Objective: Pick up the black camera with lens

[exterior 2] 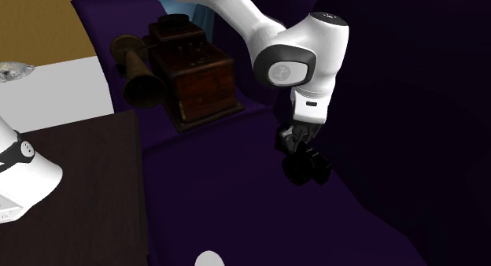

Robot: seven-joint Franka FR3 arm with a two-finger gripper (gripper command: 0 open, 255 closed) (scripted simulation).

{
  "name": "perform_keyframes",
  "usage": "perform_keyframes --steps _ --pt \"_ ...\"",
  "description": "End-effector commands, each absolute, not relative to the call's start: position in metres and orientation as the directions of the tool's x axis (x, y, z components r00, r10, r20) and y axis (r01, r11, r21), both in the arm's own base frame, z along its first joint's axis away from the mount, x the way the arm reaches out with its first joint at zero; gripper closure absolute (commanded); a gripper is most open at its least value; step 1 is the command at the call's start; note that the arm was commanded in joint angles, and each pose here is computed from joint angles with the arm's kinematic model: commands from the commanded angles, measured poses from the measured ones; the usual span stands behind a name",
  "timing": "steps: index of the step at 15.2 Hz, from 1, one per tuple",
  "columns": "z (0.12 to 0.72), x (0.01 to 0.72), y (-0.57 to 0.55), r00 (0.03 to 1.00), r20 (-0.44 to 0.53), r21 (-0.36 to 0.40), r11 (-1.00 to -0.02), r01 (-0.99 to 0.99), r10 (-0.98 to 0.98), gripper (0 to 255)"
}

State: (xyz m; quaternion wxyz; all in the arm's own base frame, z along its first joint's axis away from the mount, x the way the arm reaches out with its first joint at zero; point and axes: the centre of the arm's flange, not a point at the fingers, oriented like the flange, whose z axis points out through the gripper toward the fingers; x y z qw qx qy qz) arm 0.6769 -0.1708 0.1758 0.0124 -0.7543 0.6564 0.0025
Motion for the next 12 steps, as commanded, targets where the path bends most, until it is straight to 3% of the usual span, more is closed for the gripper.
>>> perform_keyframes --steps 1,12 --pt "0.186 0.677 -0.171 0.138 -0.020 -0.016 -0.138 -0.990 -0.990 255" --pt "0.235 0.677 -0.171 0.138 -0.020 -0.016 -0.138 -0.990 -0.990 255"
